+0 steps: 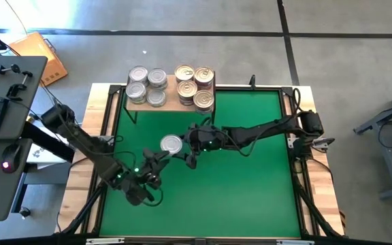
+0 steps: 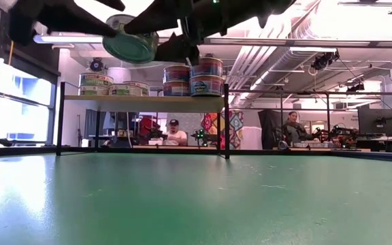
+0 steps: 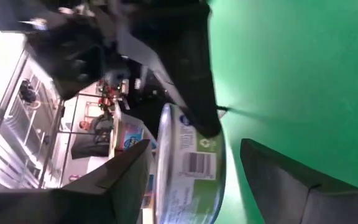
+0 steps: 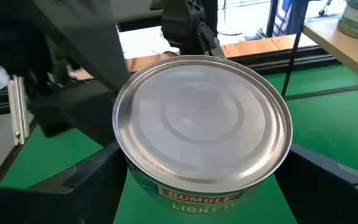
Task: Stack canned seafood by type on shelf
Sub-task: Stack the green tuna can on the other green tuna can on the shelf
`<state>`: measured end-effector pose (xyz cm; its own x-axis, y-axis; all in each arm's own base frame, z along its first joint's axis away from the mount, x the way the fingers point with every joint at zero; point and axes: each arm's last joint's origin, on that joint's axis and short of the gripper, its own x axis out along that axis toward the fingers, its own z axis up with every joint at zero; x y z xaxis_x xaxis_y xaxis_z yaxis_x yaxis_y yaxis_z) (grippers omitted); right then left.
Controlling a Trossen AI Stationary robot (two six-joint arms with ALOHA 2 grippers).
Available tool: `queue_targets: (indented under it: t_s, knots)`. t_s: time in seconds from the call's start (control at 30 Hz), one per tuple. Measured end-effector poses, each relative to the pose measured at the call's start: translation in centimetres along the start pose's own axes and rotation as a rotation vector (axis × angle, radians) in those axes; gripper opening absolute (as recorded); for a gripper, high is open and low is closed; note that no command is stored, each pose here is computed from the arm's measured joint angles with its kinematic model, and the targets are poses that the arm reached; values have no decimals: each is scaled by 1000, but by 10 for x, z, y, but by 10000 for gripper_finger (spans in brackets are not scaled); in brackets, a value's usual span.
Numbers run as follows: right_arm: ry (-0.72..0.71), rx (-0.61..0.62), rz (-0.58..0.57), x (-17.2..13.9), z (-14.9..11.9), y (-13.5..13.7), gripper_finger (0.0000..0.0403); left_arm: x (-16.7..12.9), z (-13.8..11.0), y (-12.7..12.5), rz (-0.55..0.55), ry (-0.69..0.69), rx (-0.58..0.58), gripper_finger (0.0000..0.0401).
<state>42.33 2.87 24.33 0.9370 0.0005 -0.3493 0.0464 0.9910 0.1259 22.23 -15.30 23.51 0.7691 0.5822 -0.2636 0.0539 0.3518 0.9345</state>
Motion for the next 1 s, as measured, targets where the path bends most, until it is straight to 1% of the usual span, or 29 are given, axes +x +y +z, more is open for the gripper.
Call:
queue_targets:
  t_s: [0.13, 0.23, 0.5, 0.67, 0.77, 0.83, 0.9, 0.93, 1.0]
  knots:
    - [7, 5, 10, 0, -1, 0, 346, 10, -1, -3, -18, 27, 28, 224]
    - [6, 6, 11, 0, 0, 0, 346, 14, -1, -6, -13, 42, 41, 202]
    - [16, 0, 9, 0, -2, 0, 346, 12, 1, -8, -13, 34, 17, 118]
    - [48, 5, 18, -1, -3, 1, 355, 5, 2, -10, -12, 15, -35, 117]
    - [72, -4, 15, -6, 0, 1, 367, 1, 0, -11, 27, 29, -38, 117]
    - [150, -18, -23, -12, -6, 4, 373, -1, -7, -12, 87, 67, 17, 117]
    - [169, -40, -80, -12, -12, 10, 375, -1, -10, -11, 117, 88, 25, 117]
    - [203, -60, -112, -13, -17, 14, 375, 1, -14, -10, 134, 112, 49, 117]
    - [222, -84, -160, -16, -21, 25, 376, 6, -21, -7, 152, 154, 69, 117]
